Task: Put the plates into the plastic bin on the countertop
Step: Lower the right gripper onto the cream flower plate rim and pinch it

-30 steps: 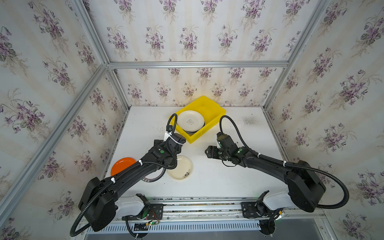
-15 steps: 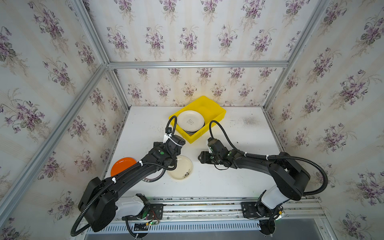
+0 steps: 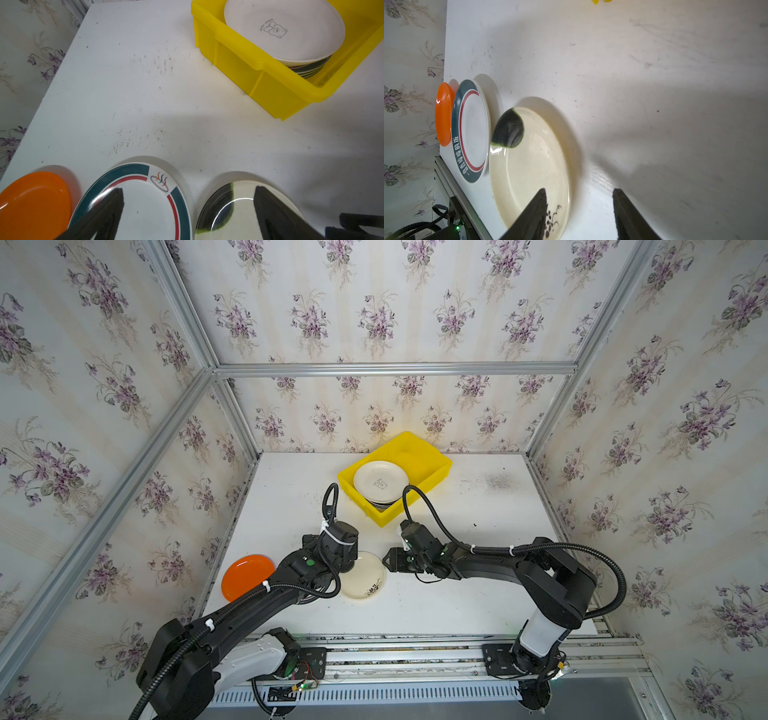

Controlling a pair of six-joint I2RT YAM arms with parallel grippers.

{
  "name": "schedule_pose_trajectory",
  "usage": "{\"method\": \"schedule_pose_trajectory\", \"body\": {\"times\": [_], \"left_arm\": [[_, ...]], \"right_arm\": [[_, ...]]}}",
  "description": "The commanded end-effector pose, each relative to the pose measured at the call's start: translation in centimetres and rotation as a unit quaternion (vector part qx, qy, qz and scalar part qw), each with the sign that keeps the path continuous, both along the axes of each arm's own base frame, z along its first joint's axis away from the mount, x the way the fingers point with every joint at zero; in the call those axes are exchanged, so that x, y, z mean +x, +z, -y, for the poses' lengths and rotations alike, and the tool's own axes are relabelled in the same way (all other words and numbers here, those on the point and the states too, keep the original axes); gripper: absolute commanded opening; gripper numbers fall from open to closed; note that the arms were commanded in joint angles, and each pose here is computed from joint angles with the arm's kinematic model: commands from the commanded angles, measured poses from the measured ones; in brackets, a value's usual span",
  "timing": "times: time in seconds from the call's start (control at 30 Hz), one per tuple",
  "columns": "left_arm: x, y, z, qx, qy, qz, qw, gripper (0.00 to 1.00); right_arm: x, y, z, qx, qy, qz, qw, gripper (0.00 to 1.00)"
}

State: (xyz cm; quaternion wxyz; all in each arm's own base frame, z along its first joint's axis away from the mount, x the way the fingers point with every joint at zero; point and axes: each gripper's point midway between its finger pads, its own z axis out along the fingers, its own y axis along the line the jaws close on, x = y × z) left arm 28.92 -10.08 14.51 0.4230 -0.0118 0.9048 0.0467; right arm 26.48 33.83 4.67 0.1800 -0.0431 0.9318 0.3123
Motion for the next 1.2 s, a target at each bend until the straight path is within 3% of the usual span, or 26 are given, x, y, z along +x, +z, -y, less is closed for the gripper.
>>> {"method": "schedule_pose_trajectory", "body": {"times": [0.0,0.3,0.43,1.17], "left_arm": [[-0.2,0.2,1.7,-0.031,-0.051,0.001,0.998,1.0],[-2.5,-0.9,2.9,-0.108,-0.097,-0.018,0.989,1.0],[-3.0,-1.5,2.8,-0.115,-0.101,-0.023,0.988,1.0],[-3.1,-2.9,1.4,-0.097,-0.07,-0.03,0.992,1.0]], "right_arm": [[0.6,0.9,-1.2,0.018,0.008,0.014,1.0,0.5],[0.7,-0.7,-1.8,0.01,0.013,0.003,1.0,0.33],[0.7,-1.1,-2.0,0.013,0.014,0.001,1.0,0.25],[-0.4,-2.5,-2.4,-0.003,0.03,-0.005,1.0,0.16]]}}
